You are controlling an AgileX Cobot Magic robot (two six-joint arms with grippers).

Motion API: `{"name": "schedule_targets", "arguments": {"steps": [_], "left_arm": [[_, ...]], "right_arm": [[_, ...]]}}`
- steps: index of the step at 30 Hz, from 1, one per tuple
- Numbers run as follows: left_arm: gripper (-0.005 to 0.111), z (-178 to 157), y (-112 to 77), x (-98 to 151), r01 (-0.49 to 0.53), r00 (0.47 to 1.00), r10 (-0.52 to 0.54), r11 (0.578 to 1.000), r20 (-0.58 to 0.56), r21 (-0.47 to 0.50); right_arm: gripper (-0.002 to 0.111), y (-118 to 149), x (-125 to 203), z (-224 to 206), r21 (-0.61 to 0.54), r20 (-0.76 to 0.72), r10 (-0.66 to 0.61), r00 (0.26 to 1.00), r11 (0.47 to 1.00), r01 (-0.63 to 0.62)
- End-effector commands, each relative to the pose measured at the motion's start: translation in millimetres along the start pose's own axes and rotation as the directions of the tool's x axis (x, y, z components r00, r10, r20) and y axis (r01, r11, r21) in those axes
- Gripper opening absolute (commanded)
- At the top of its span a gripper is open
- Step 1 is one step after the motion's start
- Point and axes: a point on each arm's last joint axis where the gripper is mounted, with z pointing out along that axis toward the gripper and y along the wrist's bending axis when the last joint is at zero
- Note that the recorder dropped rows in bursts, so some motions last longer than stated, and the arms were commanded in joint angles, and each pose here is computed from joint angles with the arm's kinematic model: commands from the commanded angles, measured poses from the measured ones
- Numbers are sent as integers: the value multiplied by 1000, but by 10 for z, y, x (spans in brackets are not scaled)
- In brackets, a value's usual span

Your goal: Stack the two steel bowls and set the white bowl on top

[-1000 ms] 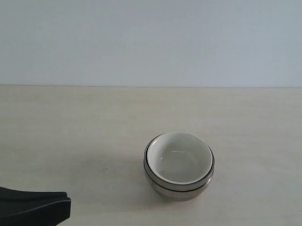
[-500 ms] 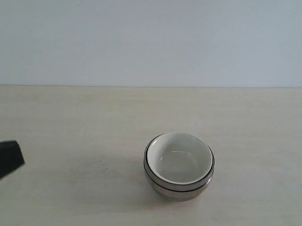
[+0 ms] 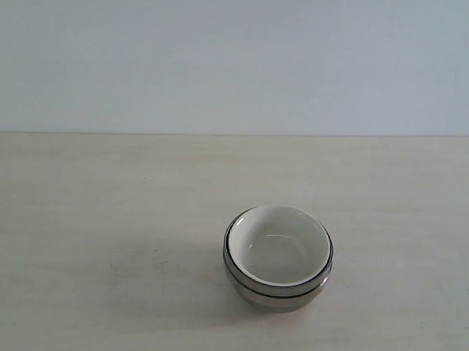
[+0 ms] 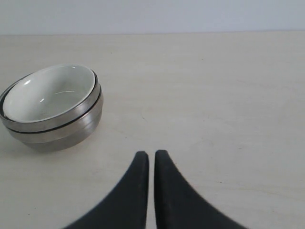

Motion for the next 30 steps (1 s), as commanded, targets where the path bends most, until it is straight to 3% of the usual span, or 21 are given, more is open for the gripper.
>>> {"name": "schedule_targets", "arguments": {"steps": [1, 5, 8, 10, 17, 26, 30], "left_arm": [[4, -16, 85, 41, 11, 1000, -13, 993, -15, -115], [4, -34, 175, 95, -7, 998, -8, 971, -62, -239], [4, -64, 251, 163, -113, 985, 64, 940, -160, -322], [4, -79, 275, 198, -209, 963, 136, 922, -231, -326], [4, -107, 312, 252, -343, 911, 232, 885, -340, -314], [4, -114, 318, 269, -337, 909, 218, 886, -356, -318], [4, -103, 287, 279, -350, 901, 240, 895, -361, -277]], "right_arm": [[0, -1, -11, -5, 2, 15, -2, 1000, 1000, 2], [0, -1, -11, -5, 2, 15, -2, 1000, 1000, 2], [0, -1, -11, -5, 2, 15, -2, 1000, 1000, 2], [0, -1, -11, -5, 2, 15, -2, 1000, 1000, 2], [0, -1, -13, -5, 2, 17, -2, 1000, 1000, 2], [0, -1, -13, -5, 2, 17, -2, 1000, 1000, 2], [0, -1, -13, -5, 2, 17, -2, 1000, 1000, 2]]}}
